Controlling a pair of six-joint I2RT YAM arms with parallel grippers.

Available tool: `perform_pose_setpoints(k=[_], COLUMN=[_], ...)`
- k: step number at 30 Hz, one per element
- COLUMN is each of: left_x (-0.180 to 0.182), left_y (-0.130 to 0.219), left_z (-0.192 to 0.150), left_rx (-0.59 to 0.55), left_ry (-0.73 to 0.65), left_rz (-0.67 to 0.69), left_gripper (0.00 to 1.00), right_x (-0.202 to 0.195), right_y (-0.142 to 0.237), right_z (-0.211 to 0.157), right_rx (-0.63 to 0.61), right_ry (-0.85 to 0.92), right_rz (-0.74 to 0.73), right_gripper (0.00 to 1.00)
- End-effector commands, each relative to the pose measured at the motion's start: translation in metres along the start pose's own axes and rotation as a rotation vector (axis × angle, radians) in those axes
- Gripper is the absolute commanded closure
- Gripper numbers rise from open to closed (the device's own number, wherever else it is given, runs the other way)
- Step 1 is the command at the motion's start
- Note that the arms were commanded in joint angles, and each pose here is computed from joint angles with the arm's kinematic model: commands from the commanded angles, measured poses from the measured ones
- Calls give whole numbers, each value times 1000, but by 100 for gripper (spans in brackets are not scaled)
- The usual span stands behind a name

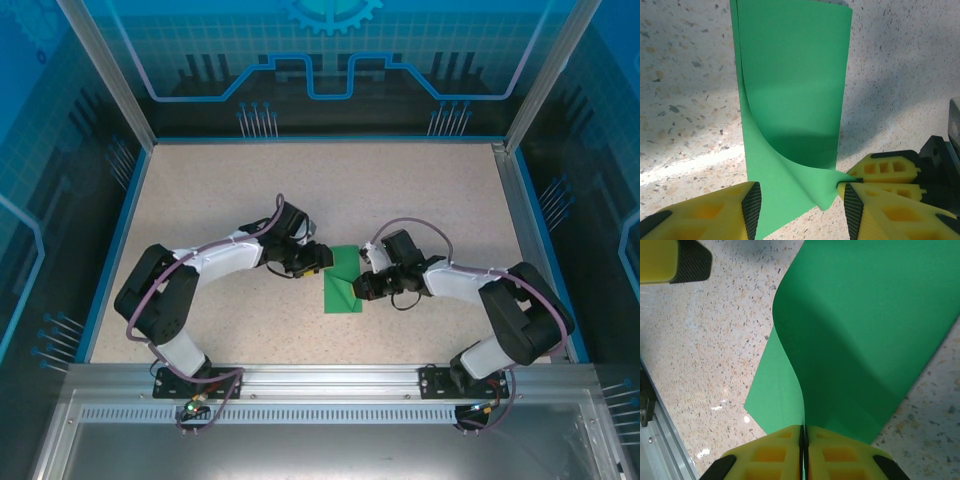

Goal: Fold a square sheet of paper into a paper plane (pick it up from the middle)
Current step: Fold the triangle a second time at the center of the table.

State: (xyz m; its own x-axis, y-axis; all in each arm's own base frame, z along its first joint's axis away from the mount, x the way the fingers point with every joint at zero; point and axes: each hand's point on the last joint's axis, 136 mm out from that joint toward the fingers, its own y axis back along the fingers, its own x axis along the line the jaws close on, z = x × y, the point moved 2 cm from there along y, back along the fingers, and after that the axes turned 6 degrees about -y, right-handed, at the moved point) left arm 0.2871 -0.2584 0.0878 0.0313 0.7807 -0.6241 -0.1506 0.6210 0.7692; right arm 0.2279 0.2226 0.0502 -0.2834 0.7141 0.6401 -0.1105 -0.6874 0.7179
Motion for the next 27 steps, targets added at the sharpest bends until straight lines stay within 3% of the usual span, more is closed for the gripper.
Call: perform_pose_setpoints(k=[1,27], left_x=[-4,-12], left_y=[4,0], left_z=[-13,-26], left_rx=[34,75], left_ry=[-37,-84], left_rz=[-6,-4], left_gripper=[49,55], right_x=[3,-11], right_y=[3,-1], right_z=[6,24], right_rx=[15,69], right_ry=[18,4], right_rz=[36,67], right_gripper=[89,85])
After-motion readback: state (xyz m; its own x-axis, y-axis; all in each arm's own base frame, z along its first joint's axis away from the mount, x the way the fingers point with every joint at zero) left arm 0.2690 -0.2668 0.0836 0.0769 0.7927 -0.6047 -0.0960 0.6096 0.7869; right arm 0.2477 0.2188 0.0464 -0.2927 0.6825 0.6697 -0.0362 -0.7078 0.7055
